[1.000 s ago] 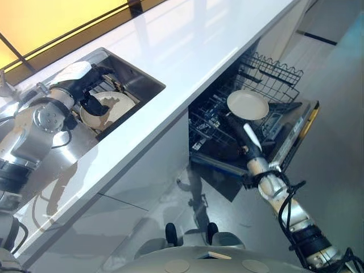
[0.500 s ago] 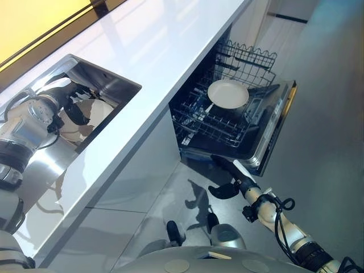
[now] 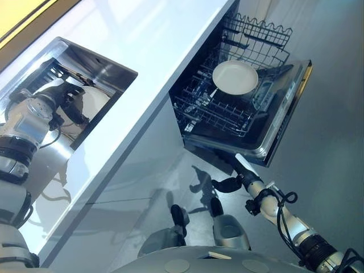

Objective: Pick up plates and place into dishwasher.

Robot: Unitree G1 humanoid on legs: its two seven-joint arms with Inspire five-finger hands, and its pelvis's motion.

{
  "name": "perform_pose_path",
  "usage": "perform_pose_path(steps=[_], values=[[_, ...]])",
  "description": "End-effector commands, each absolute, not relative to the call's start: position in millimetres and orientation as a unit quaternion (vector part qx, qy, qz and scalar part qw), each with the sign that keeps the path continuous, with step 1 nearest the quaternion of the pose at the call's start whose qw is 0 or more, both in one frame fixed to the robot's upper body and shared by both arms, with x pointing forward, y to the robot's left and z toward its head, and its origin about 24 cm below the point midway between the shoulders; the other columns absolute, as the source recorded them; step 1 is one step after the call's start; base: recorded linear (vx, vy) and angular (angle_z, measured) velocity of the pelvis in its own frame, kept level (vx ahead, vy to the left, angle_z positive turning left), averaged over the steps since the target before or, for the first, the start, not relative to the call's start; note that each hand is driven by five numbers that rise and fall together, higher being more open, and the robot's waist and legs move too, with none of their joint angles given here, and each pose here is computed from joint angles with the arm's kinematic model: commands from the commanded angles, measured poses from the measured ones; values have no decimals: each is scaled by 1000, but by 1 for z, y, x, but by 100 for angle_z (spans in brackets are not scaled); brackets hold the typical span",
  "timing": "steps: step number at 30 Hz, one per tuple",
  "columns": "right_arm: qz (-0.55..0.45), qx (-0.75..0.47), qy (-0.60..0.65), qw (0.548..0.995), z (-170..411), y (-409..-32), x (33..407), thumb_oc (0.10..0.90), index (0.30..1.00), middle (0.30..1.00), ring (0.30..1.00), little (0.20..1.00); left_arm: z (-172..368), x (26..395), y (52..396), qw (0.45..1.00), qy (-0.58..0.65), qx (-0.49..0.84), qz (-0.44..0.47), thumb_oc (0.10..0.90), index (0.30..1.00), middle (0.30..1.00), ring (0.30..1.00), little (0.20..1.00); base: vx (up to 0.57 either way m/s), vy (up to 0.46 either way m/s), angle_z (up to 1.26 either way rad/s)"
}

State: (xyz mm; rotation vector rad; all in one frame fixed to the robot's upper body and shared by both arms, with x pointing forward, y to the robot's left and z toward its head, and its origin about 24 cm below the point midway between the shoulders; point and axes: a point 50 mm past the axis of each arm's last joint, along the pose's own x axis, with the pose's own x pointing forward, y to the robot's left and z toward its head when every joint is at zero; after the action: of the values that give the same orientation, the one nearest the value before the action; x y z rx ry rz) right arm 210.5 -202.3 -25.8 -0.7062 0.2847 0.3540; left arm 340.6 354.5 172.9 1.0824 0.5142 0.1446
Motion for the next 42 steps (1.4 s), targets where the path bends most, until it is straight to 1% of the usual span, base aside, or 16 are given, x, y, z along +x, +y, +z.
perform_pose_path(steps=[1,4,7,10,14,22,33,36,42], values=[[170,-326,2,930,17,-182,227,800,900,900,900,900,191,326,388,847,273,439,126,800,900,900,900,900,0,0,0],[163,-326,-1,931,19,-184,229,800,900,900,900,900,181,322,390,839,263,457,135,800,900,900,900,900,0,0,0],[161,-326,1,932,19,-186,228,800,900,900,900,900,200,322,394,831,220,482,172,800,900,900,900,900,12,-3,0],[163,-324,8,932,16,-186,225,800,900,900,900,900,234,326,392,826,152,498,218,800,900,900,900,900,44,-13,1],[167,-322,15,932,9,-185,222,800,900,900,900,900,262,333,382,831,109,493,232,800,900,900,900,900,46,-14,3],[164,-319,22,933,4,-183,217,800,900,900,900,900,264,334,370,859,69,471,188,800,900,900,900,900,26,-7,8],[166,-321,25,932,4,-183,217,800,900,900,900,900,253,329,368,865,76,467,165,800,900,900,900,900,1,10,4],[163,-320,28,933,2,-183,216,800,900,900,900,900,255,329,367,867,69,467,163,800,900,900,900,900,2,2,1],[162,-318,38,933,-3,-184,212,800,900,900,900,900,277,331,361,867,-2,457,198,800,900,900,900,900,0,0,0]])
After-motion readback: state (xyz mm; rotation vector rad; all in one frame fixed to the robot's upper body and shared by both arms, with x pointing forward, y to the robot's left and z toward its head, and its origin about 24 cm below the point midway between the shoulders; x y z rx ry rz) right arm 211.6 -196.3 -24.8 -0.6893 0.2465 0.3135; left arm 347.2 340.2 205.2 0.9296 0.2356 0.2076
